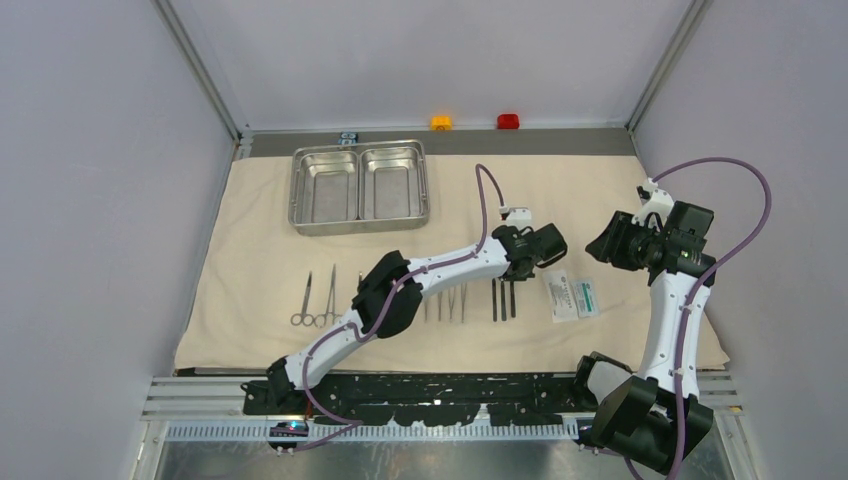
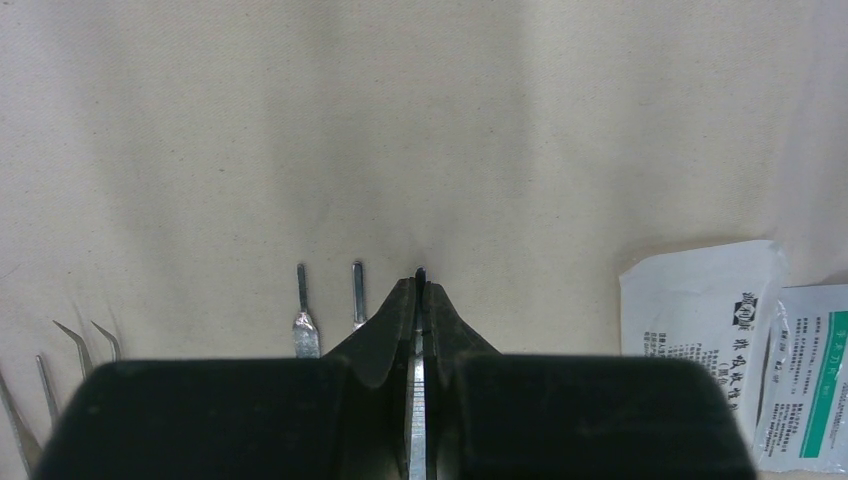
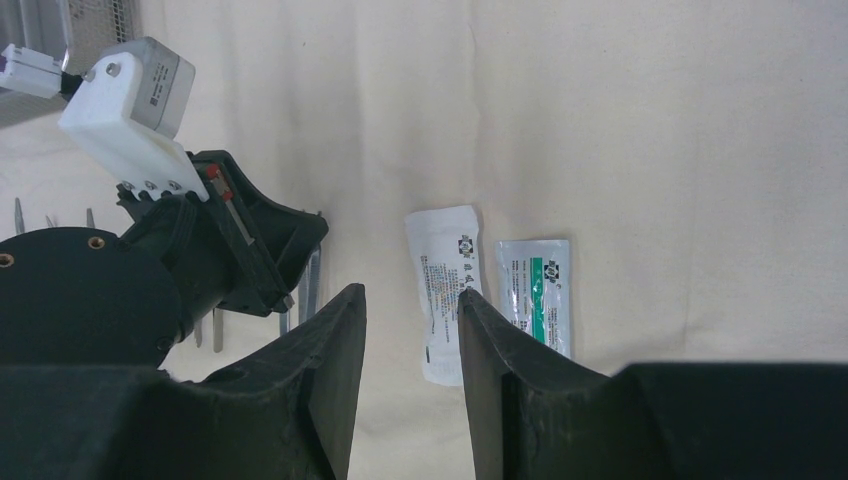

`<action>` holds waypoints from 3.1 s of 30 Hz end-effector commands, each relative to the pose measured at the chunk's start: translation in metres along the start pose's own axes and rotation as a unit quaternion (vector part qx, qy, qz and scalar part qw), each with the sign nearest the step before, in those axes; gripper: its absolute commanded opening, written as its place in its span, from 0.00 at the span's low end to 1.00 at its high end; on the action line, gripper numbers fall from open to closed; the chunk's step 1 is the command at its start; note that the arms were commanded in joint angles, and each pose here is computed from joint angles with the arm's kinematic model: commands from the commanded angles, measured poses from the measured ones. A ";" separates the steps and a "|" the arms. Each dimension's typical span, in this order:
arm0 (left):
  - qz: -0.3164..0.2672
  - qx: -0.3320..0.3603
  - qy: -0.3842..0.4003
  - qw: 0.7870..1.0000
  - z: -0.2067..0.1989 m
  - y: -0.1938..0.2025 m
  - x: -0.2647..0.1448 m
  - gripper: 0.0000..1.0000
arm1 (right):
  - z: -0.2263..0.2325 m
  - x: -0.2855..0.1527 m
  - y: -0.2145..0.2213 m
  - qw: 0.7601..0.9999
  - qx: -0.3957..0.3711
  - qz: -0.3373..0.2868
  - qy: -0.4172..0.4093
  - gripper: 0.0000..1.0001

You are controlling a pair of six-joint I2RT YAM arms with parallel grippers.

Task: Open and lay out the surgical kit
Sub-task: Place the medical item in the surgical kit.

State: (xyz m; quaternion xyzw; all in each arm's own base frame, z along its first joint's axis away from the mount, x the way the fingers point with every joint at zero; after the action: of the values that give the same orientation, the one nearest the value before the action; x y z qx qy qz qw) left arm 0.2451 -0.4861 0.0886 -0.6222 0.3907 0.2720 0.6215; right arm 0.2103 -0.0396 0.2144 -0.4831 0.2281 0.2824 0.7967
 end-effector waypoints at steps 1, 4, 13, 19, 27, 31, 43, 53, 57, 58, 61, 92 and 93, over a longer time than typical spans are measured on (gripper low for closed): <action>-0.001 -0.013 0.002 1.000 -0.001 0.002 -0.002 0.04 | 0.003 -0.004 -0.004 1.000 -0.014 -0.017 -0.007 0.44; 0.000 -0.012 0.001 1.000 -0.001 0.004 -0.001 0.05 | 0.003 -0.004 -0.003 1.000 -0.014 -0.017 -0.008 0.44; -0.003 -0.011 0.001 1.000 -0.002 0.004 0.001 0.06 | 0.004 -0.005 -0.003 1.000 -0.015 -0.020 -0.008 0.44; 0.000 -0.011 0.002 1.000 -0.003 0.005 0.001 0.08 | 0.003 -0.005 -0.003 1.000 -0.014 -0.019 -0.009 0.44; 0.004 -0.014 0.009 1.000 -0.005 0.005 0.001 0.11 | 0.003 -0.005 -0.003 1.000 -0.014 -0.019 -0.009 0.44; 0.008 -0.014 0.011 1.000 -0.005 0.007 0.001 0.11 | 0.003 -0.005 -0.003 1.000 -0.014 -0.018 -0.009 0.44; 0.013 -0.013 0.013 1.000 -0.006 0.009 0.002 0.11 | 0.003 -0.005 -0.003 1.000 -0.014 -0.020 -0.010 0.44; 0.012 -0.017 0.010 1.000 -0.003 0.005 0.002 0.05 | 0.003 -0.005 -0.003 1.000 -0.013 -0.020 -0.009 0.44; 0.010 -0.023 0.008 1.000 -0.001 0.001 0.003 0.05 | 0.003 -0.005 -0.003 1.000 -0.012 -0.019 -0.010 0.44; 0.009 -0.024 0.008 1.000 -0.001 0.000 0.002 0.05 | 0.003 -0.004 -0.003 1.000 -0.013 -0.019 -0.010 0.44; 0.007 -0.028 0.007 1.000 0.000 -0.003 0.002 0.04 | 0.003 -0.004 -0.003 1.000 -0.013 -0.019 -0.010 0.44; -0.007 -0.035 -0.002 0.999 0.004 -0.015 0.013 0.06 | 0.001 -0.005 -0.002 1.000 -0.011 -0.021 -0.009 0.44; -0.005 -0.036 0.000 0.999 0.004 -0.014 0.013 0.07 | 0.001 -0.005 -0.002 1.000 -0.010 -0.021 -0.009 0.44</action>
State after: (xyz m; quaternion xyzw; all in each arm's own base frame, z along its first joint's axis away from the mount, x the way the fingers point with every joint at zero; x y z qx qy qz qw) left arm 0.2543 -0.4830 0.0814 -0.6310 0.3923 0.2883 0.6040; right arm 0.2077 -0.0398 0.2131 -0.4800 0.2271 0.2809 0.7995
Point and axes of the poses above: each gripper's point midway between its finger pads, its own x axis out along the fingers, its own z axis along the line the jaws close on, y = z × x, the point moved 6 cm from there along -x, back along the fingers, and after that the axes turned 6 degrees about x, right-handed, at the moved point
